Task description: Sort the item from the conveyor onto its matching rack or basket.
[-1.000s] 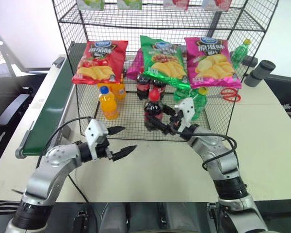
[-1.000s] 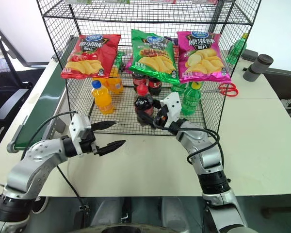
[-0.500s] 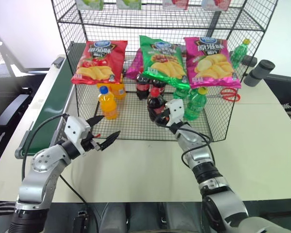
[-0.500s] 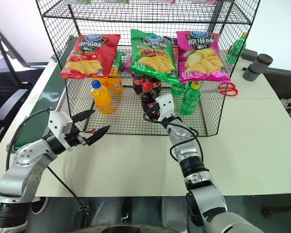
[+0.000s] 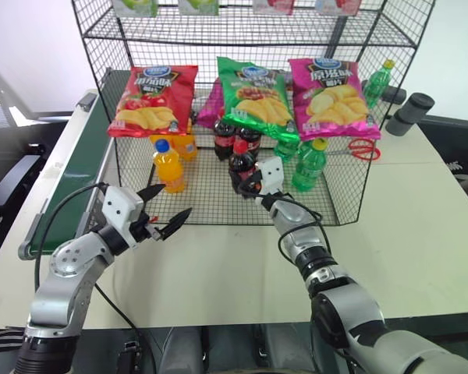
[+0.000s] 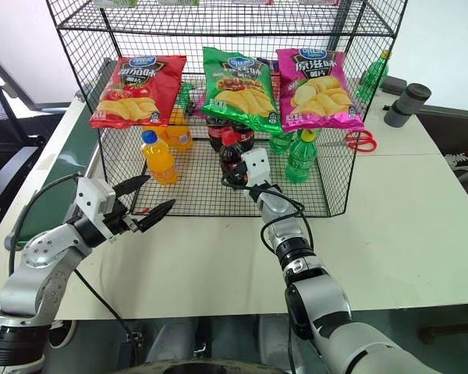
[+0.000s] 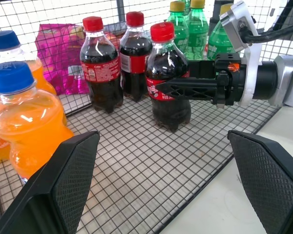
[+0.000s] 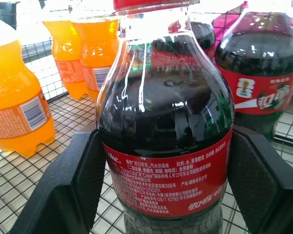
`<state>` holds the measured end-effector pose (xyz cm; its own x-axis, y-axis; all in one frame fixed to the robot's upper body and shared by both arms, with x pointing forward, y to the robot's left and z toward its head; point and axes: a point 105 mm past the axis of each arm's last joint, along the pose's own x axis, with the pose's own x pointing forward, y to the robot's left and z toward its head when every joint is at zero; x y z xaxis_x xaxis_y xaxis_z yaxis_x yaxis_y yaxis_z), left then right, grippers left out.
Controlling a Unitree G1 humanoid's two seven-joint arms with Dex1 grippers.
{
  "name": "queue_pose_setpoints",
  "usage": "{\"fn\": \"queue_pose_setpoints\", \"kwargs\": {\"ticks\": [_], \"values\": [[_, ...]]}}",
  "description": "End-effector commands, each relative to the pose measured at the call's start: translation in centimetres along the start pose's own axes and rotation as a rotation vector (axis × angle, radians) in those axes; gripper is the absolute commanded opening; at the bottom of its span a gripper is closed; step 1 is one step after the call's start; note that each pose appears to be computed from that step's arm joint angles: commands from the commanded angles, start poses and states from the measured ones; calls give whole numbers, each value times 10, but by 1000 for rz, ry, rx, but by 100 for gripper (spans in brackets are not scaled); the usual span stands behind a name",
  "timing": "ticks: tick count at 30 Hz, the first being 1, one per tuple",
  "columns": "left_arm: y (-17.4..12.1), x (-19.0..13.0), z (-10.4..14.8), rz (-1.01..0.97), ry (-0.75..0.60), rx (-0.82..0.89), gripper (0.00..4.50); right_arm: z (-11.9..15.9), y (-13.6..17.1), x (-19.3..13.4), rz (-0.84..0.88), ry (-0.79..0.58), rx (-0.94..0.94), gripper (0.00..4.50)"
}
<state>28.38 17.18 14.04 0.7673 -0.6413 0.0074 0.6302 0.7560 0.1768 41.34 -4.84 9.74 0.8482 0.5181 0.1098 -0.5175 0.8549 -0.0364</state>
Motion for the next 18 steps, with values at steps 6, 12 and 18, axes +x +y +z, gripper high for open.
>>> {"fn": "queue_pose_setpoints", "kwargs": {"ticks": [6, 12, 18], "values": [[1, 2, 12, 3, -41, 34, 450, 28, 1, 1, 36, -118, -44, 446], [2, 3, 10, 13, -21, 14, 450, 35, -4, -25, 122, -129, -100, 446], [4, 0, 3, 20, 34, 0, 450, 41, -17, -74, 214, -59, -126, 446]]}}
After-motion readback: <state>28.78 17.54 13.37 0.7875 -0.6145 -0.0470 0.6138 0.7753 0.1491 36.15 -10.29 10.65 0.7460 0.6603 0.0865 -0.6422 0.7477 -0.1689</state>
